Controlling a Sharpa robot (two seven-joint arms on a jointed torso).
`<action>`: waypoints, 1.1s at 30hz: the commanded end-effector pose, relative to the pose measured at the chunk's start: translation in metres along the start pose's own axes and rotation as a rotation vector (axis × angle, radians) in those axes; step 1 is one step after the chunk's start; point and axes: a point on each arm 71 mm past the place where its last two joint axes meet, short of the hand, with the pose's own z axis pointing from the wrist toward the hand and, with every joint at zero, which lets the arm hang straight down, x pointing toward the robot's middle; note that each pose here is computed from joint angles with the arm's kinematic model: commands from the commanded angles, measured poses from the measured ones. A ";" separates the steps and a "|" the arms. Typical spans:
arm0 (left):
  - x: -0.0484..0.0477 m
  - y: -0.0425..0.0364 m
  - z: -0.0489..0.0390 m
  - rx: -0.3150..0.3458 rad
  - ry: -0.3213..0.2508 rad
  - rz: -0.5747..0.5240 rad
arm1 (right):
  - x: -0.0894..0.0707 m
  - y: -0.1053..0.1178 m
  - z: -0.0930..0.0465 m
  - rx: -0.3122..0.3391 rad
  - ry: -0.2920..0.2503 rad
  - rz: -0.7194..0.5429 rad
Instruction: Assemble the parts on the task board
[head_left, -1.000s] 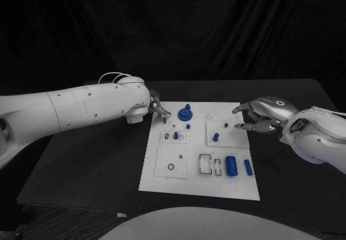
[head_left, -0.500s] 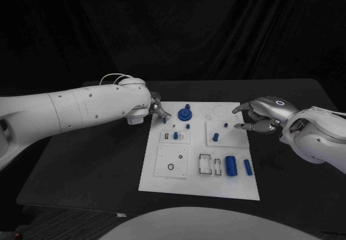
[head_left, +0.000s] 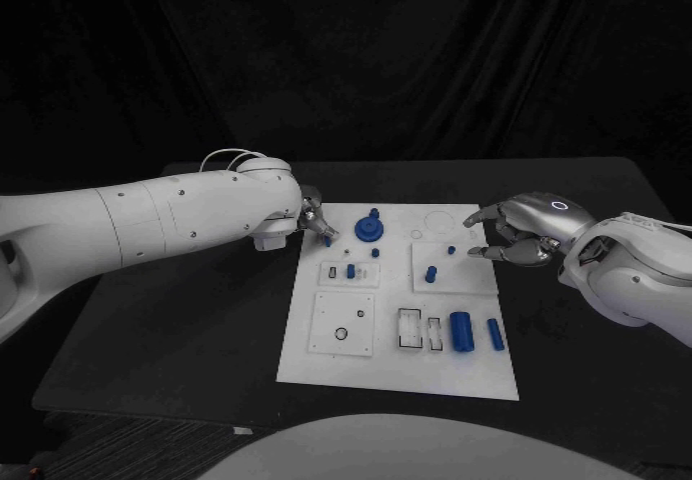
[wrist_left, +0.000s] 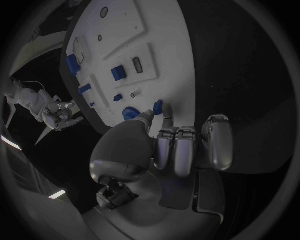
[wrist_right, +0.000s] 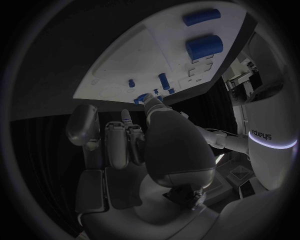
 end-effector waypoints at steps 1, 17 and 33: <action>0.0029 -0.0033 0.0000 0.023 0.017 0.012 | 0.002 -0.001 0.000 0.010 0.003 0.001; 0.0030 -0.0043 0.0000 0.040 0.010 0.006 | 0.004 -0.002 -0.001 0.012 0.011 0.001; 0.0042 -0.0009 -0.0060 0.055 -0.020 -0.019 | 0.005 -0.002 -0.001 0.019 0.017 0.001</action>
